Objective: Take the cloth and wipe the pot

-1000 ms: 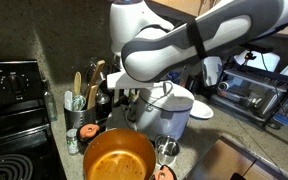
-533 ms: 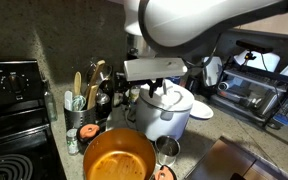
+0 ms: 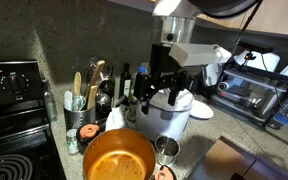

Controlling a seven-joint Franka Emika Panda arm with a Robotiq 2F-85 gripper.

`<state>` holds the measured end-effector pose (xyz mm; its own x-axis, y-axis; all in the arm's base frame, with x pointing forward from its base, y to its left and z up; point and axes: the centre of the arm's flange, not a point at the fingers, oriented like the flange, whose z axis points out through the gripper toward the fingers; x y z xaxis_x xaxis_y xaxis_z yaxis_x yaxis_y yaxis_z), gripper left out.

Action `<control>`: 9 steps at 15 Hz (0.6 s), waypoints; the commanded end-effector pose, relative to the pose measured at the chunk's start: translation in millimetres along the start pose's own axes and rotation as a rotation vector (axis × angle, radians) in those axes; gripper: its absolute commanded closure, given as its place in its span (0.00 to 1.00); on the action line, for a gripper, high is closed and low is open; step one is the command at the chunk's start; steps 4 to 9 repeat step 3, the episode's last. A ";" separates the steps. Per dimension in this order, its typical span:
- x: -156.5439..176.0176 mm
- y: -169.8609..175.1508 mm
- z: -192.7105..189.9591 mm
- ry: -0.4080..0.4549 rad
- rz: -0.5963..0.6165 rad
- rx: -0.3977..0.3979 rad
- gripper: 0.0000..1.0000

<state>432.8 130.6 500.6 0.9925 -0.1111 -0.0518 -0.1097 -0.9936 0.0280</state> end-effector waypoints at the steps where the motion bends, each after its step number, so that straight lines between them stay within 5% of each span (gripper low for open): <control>1: -3.1 1.8 0.7 -0.002 -0.006 -0.002 0.00; 9: -5.8 3.0 1.9 -0.004 -0.014 -0.003 0.00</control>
